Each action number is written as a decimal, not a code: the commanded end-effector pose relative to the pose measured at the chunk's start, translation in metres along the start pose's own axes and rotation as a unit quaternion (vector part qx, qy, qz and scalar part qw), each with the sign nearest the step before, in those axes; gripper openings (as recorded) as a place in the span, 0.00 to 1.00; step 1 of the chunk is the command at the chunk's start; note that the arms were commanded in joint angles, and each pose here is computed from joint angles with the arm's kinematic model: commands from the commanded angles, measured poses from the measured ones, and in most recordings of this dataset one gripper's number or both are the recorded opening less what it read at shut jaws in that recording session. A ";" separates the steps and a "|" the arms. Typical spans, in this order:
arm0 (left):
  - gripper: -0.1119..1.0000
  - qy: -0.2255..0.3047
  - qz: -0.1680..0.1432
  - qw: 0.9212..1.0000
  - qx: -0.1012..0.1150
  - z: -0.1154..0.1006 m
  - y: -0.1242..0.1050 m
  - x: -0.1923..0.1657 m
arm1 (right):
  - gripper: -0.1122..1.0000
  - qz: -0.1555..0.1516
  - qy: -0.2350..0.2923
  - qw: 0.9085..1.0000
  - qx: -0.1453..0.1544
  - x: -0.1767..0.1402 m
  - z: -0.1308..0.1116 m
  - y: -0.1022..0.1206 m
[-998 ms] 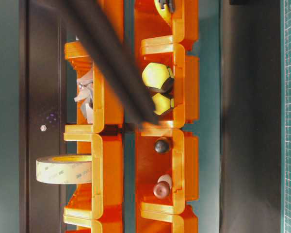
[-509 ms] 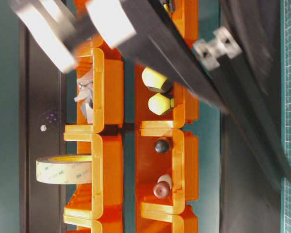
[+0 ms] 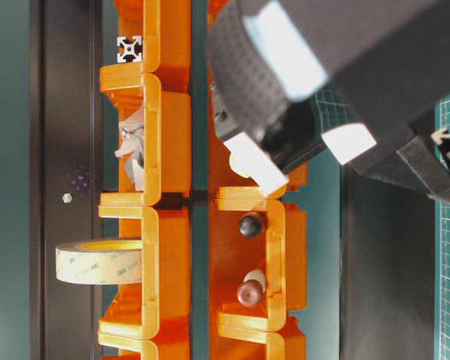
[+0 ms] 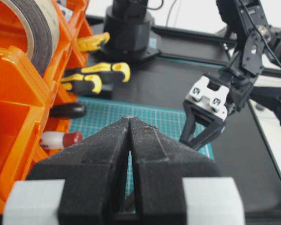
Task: Pick frame from container rack with right arm.
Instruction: 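Pull the black bar out of the rack and swing it over the mat, then lower the black bar onto the mat and open the right gripper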
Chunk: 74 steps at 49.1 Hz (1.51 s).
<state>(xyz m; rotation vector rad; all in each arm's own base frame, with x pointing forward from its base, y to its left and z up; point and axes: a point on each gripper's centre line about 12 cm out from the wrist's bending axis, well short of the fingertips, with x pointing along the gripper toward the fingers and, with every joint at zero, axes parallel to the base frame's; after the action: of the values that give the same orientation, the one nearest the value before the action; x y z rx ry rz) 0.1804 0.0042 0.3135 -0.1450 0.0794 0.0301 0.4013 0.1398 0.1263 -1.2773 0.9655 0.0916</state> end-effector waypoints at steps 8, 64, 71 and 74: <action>0.10 -0.015 -0.001 1.000 0.000 0.012 -0.002 0.001 | 0.32 0.030 0.014 0.998 0.048 -0.006 -0.005 -0.002; 0.10 0.005 0.002 1.000 0.001 0.006 0.000 0.000 | 0.84 0.187 0.018 0.965 0.185 -0.017 -0.006 0.043; 0.10 0.009 0.003 1.000 0.000 0.005 0.000 0.000 | 0.84 0.223 0.017 0.944 0.242 -0.029 -0.005 0.040; 0.10 0.012 0.003 1.000 0.000 0.004 0.000 0.000 | 0.84 0.227 0.017 0.939 0.258 -0.033 -0.005 0.037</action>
<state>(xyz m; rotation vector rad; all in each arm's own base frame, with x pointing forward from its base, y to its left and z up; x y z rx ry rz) 0.1796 0.0044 0.3079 -0.1454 0.1237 0.0347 0.3557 0.1582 0.0971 -0.6379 1.2524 0.1616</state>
